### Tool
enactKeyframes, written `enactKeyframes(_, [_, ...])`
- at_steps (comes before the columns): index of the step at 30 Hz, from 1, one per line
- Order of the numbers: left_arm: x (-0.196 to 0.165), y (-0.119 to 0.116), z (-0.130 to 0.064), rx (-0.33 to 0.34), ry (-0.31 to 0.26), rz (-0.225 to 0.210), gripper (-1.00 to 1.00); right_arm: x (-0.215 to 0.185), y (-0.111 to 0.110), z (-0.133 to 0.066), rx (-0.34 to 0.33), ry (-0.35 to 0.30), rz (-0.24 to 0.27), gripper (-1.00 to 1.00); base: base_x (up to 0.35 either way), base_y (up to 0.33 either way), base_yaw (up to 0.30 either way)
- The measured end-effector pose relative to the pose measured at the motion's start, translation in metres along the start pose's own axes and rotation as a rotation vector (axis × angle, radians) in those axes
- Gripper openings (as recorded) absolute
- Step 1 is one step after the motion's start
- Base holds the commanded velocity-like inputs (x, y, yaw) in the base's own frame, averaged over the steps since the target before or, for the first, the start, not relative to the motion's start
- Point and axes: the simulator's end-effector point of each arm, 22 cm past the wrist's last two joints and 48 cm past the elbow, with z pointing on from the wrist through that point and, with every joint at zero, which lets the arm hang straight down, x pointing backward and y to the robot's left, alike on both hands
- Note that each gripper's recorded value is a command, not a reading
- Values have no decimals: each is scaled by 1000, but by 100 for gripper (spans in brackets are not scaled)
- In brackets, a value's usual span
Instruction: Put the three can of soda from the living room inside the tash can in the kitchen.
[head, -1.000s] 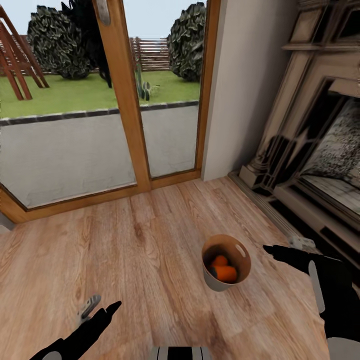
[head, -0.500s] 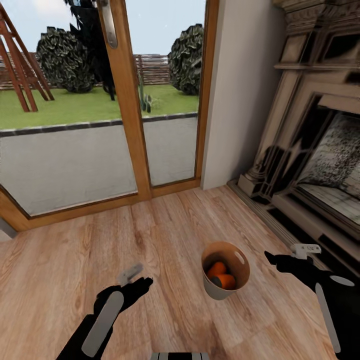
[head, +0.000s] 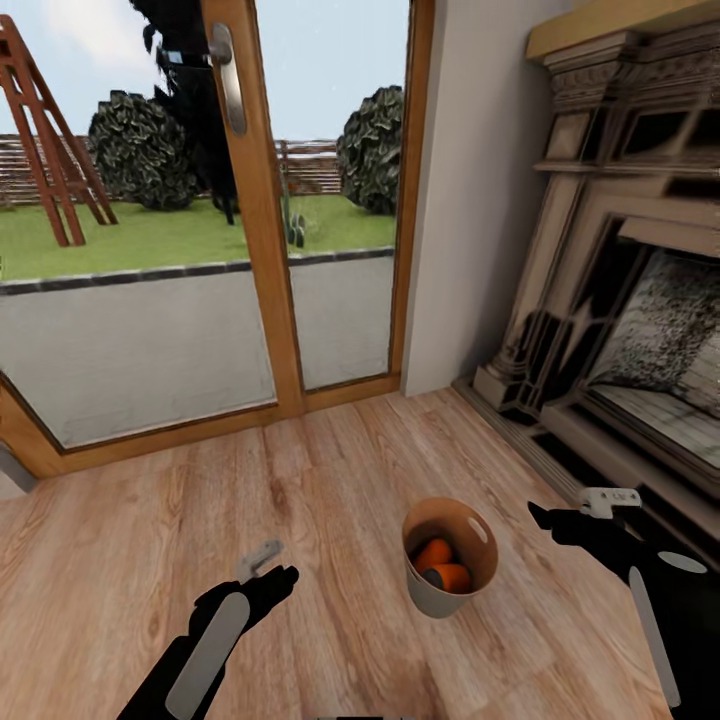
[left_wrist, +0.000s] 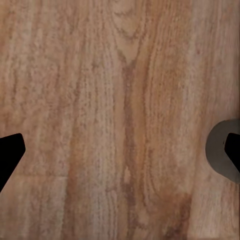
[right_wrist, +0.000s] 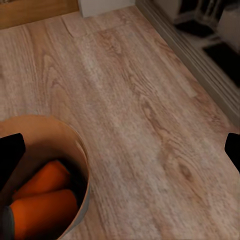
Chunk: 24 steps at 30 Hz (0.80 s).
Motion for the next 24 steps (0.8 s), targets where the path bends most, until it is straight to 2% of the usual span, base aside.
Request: enactKeyframes(24, [-18, -11, -27, 28, -54, 4, 100, -45, 2, -34, -9, -107, 2, 100, 0, 0, 0])
